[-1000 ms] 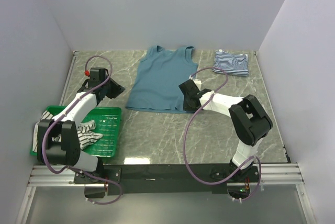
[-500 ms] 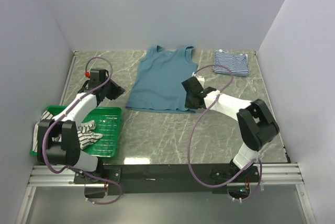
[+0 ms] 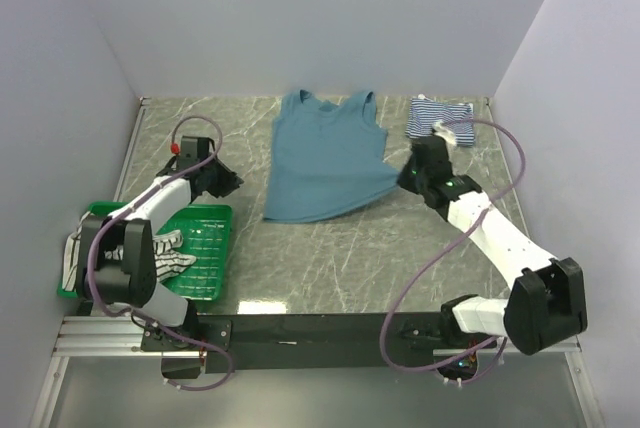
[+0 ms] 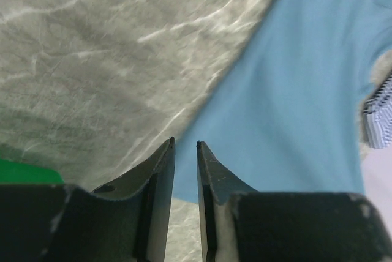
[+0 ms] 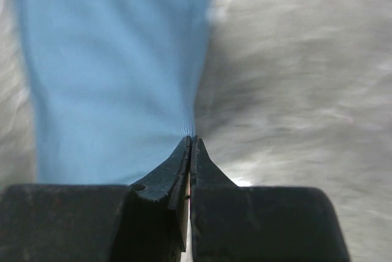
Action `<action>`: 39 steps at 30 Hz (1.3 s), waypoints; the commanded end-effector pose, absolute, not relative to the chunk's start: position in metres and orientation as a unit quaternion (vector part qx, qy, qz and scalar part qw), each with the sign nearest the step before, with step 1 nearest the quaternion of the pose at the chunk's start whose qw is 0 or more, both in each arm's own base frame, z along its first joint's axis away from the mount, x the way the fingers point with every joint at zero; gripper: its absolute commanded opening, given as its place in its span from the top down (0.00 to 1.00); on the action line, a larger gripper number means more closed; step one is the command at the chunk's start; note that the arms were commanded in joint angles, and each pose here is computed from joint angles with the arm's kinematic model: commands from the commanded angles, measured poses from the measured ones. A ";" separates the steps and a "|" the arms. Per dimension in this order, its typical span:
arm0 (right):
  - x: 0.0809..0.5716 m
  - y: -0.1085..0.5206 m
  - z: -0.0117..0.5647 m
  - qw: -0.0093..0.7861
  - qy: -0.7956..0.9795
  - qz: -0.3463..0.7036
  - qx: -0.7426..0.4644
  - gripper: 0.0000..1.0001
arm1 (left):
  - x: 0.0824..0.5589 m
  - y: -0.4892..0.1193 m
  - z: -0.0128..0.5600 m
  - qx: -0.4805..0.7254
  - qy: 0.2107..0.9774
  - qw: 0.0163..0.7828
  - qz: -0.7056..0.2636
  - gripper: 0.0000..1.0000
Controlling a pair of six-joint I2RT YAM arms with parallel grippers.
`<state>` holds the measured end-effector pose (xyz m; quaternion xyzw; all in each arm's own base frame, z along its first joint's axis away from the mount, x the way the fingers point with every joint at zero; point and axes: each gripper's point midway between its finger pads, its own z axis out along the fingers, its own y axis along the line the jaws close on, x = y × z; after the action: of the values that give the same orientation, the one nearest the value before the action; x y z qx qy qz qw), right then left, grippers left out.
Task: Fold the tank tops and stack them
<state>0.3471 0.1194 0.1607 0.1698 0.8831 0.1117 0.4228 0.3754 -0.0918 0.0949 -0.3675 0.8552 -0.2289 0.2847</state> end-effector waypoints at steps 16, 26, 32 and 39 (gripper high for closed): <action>0.329 0.045 0.021 0.302 0.916 0.061 0.257 1.00 | 0.341 -0.181 0.049 -0.273 0.912 0.208 -0.225 0.73; 0.331 0.043 0.030 0.310 0.914 0.065 0.254 1.00 | 0.303 -0.199 0.031 -0.263 0.925 0.177 -0.212 0.73; 0.330 0.041 0.031 0.312 0.913 0.065 0.254 1.00 | 0.298 -0.201 0.036 -0.266 0.922 0.183 -0.214 0.72; 0.329 0.037 0.034 0.317 0.911 0.064 0.257 1.00 | 0.292 -0.199 0.033 -0.257 0.928 0.175 -0.207 0.72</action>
<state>0.3236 0.0418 0.0210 0.2571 0.9196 0.0619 0.2907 0.2947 -0.2004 0.0274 -0.2575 0.9282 -0.2088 0.1688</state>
